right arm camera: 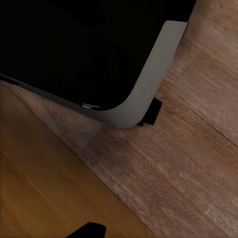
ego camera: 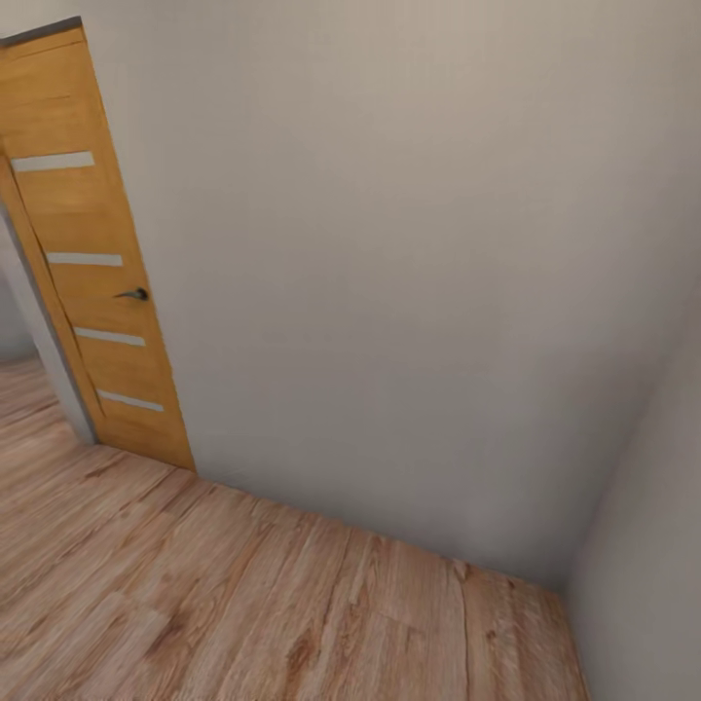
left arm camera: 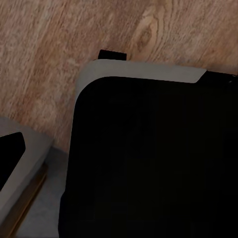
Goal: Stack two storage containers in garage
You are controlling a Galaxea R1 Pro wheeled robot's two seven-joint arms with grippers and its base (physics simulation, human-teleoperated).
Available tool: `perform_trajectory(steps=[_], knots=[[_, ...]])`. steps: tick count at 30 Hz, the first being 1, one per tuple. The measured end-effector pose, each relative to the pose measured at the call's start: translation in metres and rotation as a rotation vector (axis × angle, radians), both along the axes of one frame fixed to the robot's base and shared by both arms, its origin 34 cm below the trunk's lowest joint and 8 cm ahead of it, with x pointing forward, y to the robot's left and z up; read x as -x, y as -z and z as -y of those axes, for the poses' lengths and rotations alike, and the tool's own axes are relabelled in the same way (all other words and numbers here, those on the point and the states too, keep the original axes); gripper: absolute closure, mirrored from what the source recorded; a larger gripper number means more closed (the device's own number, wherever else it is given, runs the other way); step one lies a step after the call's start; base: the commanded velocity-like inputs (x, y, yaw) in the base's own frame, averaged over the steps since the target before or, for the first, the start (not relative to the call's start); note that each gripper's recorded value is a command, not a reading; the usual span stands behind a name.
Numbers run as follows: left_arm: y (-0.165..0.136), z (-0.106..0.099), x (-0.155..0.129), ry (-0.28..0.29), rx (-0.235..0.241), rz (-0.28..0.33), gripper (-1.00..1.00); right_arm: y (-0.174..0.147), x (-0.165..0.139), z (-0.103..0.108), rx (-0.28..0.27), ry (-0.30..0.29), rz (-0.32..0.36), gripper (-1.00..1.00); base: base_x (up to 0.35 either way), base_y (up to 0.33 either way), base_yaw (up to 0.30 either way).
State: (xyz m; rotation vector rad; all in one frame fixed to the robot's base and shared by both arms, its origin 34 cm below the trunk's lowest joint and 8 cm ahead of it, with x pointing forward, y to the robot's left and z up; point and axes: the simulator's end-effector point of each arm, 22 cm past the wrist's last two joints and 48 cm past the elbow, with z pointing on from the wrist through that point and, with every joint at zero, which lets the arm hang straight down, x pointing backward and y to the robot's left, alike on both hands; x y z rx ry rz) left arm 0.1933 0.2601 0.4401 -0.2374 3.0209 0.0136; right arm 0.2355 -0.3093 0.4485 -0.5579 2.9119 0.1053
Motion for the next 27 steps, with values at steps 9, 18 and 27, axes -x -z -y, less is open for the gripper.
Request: perform_trajectory(steps=[9,18,27], knots=[[0.0,-0.0005,0.0,0.0,-0.001,0.0,-1.0,-0.0001,-0.0004,0.0001,0.0,0.002,0.001,-1.0,0.0,0.0,0.022],[0.0,-0.0012,0.0,0.0,-0.002,0.0,-1.0,0.0,-0.0004,-0.0005,-0.001,0.001,0.002,-1.0,0.002,0.0,0.0],[-0.0001,-0.0013,0.0003,0.0,-0.002,0.0,-1.0,0.0,0.0008,-0.0007,0.0,0.002,-0.002,-1.0,0.226,0.0,0.0]])
